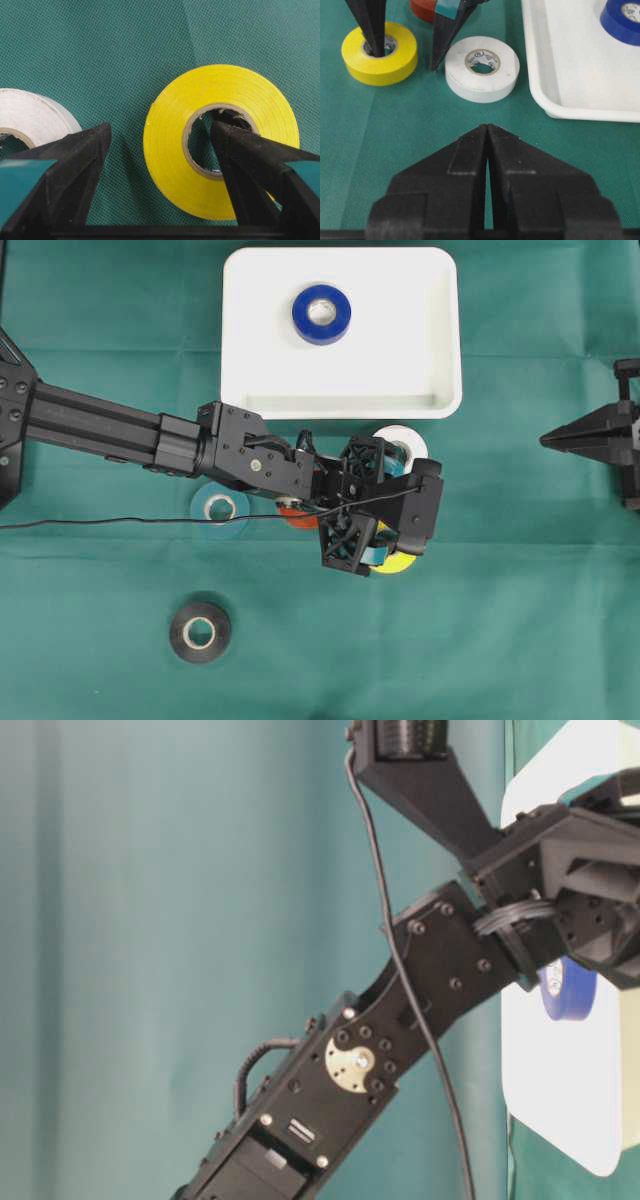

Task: Put the tape into the white case with the left arm.

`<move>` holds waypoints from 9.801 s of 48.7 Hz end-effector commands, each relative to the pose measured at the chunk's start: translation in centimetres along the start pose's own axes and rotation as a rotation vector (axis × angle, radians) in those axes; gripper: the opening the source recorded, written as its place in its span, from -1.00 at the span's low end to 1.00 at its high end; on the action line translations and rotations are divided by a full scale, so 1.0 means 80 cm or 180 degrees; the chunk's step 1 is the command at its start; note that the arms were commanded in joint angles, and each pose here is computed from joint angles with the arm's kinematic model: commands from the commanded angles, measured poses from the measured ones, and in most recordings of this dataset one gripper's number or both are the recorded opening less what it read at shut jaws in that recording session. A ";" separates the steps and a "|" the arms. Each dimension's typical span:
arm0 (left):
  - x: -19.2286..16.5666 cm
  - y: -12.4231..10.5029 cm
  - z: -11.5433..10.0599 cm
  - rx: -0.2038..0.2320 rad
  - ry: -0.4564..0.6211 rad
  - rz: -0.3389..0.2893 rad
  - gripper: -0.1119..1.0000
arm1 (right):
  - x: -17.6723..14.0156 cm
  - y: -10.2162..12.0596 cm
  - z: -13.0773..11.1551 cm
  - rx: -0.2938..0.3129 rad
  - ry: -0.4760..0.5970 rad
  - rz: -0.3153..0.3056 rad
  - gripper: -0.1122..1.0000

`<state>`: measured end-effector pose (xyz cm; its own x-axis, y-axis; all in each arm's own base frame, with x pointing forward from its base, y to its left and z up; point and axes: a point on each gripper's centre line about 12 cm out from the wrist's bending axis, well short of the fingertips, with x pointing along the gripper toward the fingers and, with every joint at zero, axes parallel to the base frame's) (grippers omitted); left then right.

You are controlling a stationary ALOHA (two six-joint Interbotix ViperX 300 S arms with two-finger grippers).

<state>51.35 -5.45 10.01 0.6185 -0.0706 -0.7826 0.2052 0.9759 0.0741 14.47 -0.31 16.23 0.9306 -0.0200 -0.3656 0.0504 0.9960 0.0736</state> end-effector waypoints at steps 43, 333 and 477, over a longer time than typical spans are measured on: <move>-0.109 -0.024 0.078 0.0117 -0.0459 -0.0059 -0.32 | 0.000 0.000 0.006 0.0002 -0.0049 0.0001 -0.97; -0.254 -0.016 -0.158 0.0277 -0.0488 0.0128 0.84 | 0.000 0.000 0.006 0.0002 -0.0059 0.0002 -0.97; -0.216 0.044 -0.077 0.0105 0.0069 0.0215 -0.39 | 0.000 0.000 0.005 -0.0003 -0.0054 0.0001 -0.97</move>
<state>35.63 -0.51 18.63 0.5707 -0.0167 -0.8210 0.2201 0.9663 0.1333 14.43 -0.31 16.23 0.9317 -0.0201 -0.3627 0.0502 0.9960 0.0737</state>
